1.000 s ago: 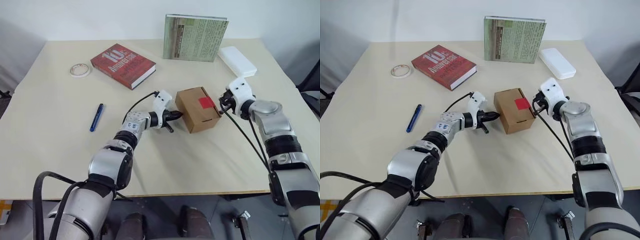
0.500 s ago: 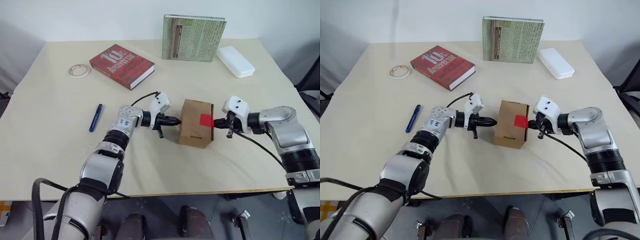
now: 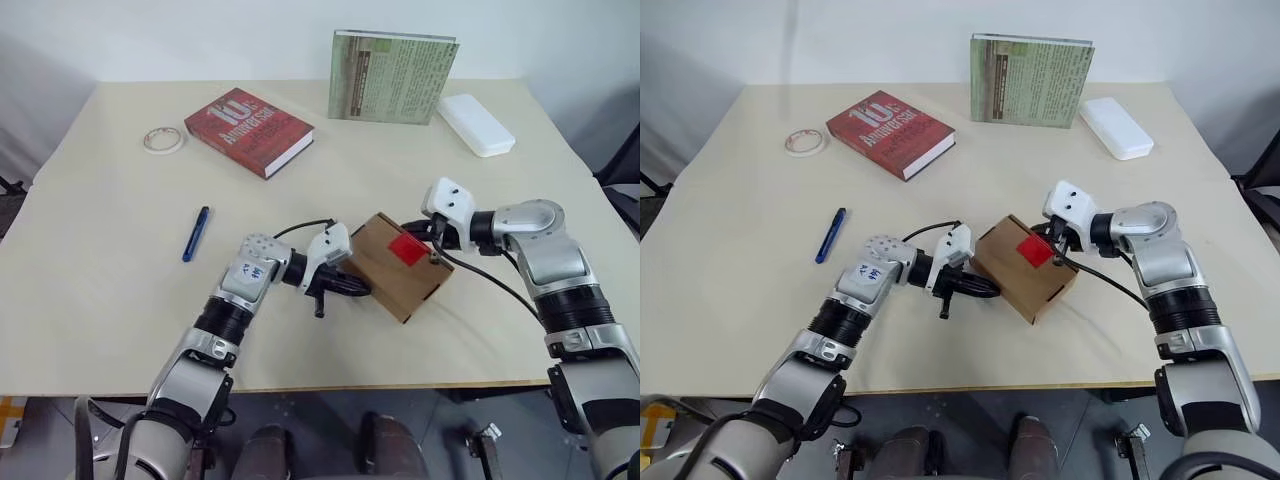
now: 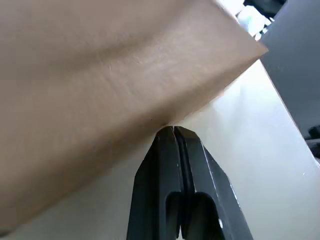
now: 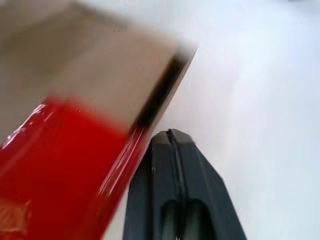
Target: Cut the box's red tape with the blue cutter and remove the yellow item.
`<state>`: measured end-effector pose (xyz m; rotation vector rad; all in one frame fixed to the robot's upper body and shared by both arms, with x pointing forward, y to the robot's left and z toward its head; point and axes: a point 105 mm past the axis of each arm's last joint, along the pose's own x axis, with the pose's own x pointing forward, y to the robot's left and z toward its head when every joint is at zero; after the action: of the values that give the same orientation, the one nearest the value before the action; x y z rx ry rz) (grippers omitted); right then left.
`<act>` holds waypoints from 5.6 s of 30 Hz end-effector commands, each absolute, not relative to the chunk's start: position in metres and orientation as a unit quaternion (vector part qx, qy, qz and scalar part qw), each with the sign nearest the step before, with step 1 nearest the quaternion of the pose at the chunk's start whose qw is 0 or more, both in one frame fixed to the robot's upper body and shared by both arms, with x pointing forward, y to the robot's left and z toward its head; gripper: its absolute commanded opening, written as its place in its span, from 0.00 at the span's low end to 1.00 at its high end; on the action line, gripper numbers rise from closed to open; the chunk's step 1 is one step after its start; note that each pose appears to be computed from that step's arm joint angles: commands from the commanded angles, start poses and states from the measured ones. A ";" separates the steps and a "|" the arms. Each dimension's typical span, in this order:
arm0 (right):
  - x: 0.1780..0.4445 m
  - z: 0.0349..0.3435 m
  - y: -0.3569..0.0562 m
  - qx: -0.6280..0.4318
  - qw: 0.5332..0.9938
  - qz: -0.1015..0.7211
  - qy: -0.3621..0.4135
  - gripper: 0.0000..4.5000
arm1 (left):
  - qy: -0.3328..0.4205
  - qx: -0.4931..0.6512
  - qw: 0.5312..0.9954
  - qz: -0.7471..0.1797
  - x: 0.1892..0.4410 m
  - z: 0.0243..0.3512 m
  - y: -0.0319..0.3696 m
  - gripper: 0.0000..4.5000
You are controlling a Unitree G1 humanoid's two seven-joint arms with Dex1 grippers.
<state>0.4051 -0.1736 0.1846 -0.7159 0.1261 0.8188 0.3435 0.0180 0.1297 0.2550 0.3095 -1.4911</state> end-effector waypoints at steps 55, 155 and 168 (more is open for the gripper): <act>0.242 0.144 -0.224 -0.272 0.914 0.208 0.217 0.00 | 0.077 0.140 0.784 -0.599 0.414 0.174 0.026 0.01; 0.294 0.240 -0.232 -0.207 0.908 0.362 -0.052 1.00 | 0.216 -0.024 0.971 -0.102 0.372 0.110 0.269 0.00; 0.295 0.277 -0.171 -0.217 0.868 0.432 -0.110 1.00 | 0.167 -0.005 0.915 -0.367 0.324 0.156 0.243 0.00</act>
<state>0.2993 -0.1748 0.2665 -0.4398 -0.1877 0.9021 0.3314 0.2476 0.1395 0.0094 0.3866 -0.6989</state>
